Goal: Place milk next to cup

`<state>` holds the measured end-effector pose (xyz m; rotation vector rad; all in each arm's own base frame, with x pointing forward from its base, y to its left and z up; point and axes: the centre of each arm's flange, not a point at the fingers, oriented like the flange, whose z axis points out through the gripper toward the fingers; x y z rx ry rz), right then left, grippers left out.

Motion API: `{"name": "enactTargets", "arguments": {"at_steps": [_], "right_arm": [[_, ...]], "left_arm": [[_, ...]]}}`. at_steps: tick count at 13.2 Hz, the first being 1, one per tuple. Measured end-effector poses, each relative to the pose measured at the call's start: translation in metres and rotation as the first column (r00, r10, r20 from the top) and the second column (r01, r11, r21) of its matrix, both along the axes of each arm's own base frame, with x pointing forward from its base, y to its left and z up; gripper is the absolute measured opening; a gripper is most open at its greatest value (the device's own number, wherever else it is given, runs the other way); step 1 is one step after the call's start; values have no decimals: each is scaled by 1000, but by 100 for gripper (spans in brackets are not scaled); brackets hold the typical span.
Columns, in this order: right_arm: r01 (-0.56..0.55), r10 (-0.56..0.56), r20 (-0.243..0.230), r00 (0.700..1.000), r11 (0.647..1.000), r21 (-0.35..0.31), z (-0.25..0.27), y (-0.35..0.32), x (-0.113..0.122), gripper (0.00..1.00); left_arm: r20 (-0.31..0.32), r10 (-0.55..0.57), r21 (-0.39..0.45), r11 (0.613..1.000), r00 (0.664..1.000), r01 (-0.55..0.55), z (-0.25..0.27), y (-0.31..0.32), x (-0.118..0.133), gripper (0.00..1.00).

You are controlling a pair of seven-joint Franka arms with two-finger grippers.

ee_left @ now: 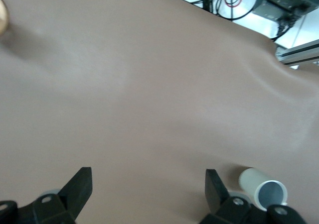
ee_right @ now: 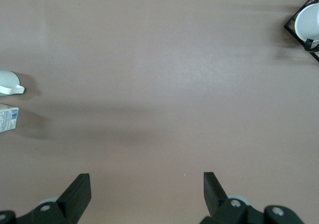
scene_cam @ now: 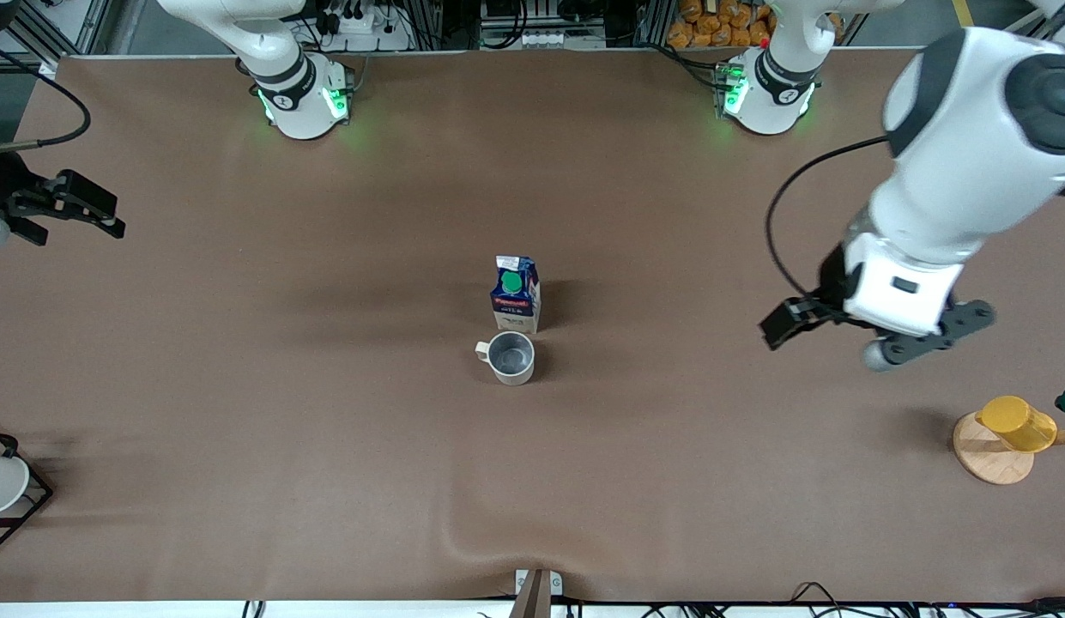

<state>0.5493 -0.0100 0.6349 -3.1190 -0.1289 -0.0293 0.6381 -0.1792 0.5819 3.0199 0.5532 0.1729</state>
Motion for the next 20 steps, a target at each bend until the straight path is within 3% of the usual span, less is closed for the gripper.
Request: {"name": "enactTargets", "arguments": {"at_steps": [5, 9, 15, 20], "right_arm": [[0, 0, -17, 1000, 1000, 0, 10, -1, -5, 100], [1, -1, -18, 1000, 1000, 0, 10, -1, -5, 100], [14, -14, -19, 1000, 1000, -1, 10, -8, -5, 100], [62, -62, -19, 998, 998, -1, 10, -13, -5, 100]], "left_arm": [[-37, -119, 49, 991, 992, 121, 25, 64, -9, 100], [-96, -183, 75, 979, 978, 190, 43, 90, -31, 100], [-121, -258, 129, 953, 958, 273, 55, 95, -79, 100], [-114, -314, 145, 933, 943, 329, 58, 130, -90, 100]]}}
